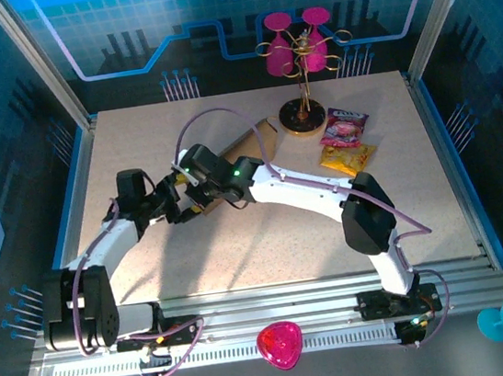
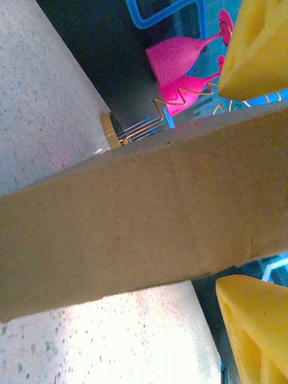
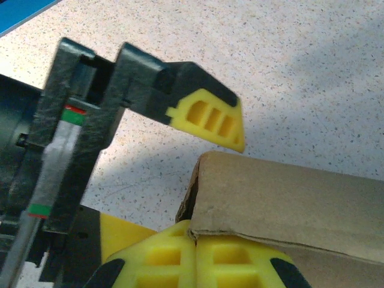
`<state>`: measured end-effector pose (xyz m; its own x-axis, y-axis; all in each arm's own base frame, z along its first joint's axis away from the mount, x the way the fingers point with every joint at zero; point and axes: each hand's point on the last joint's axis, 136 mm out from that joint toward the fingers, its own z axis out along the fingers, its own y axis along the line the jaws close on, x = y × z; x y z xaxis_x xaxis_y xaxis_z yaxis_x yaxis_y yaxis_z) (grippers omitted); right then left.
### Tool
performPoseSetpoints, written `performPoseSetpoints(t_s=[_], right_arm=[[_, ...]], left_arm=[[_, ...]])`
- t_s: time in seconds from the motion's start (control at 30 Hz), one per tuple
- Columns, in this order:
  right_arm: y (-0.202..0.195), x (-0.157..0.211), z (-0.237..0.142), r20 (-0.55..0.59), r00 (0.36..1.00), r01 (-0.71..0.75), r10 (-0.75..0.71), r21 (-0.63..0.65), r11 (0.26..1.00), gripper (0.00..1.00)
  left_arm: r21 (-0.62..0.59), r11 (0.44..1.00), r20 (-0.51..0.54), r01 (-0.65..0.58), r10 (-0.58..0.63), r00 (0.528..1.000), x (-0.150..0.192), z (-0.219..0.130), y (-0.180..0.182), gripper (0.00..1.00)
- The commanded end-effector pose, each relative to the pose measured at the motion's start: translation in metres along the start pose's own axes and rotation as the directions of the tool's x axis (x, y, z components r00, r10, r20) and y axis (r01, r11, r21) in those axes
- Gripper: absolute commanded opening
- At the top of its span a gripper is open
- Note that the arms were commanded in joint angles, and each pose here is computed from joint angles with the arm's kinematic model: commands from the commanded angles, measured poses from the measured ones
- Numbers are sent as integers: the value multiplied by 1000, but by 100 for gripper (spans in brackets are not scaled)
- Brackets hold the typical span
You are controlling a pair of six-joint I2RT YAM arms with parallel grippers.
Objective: Fold the paper box
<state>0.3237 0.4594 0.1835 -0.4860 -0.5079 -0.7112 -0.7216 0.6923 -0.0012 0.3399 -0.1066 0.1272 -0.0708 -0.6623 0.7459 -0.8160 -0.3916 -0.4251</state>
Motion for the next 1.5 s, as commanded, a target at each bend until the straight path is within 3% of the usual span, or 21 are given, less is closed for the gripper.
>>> performPoseSetpoints(t_s=[0.0, 0.43, 0.9, 1.23, 1.47], right_arm=[[5, 22, 3, -53, 998, 37, -36, 14, 999, 0], [4, 45, 13, -120, 993, -11, 14, 19, 1000, 0], [20, 50, 15, -145, 984, -120, 108, -72, 990, 0], [17, 50, 10, -161, 965, -228, 207, -123, 966, 0], [15, 35, -5, -151, 950, -297, 274, -165, 940, 26]], left_arm=[[31, 998, -22, 47, -46, 999, 13, 5, -16, 78], [10, 999, -17, 39, -39, 999, 25, 16, -16, 78], [-2, 993, 30, 116, -116, 993, 15, 36, -13, 76], [6, 988, 68, 157, -157, 985, 6, 40, -14, 57], [3, 985, 83, 175, -175, 981, -1, 42, -10, 55]])
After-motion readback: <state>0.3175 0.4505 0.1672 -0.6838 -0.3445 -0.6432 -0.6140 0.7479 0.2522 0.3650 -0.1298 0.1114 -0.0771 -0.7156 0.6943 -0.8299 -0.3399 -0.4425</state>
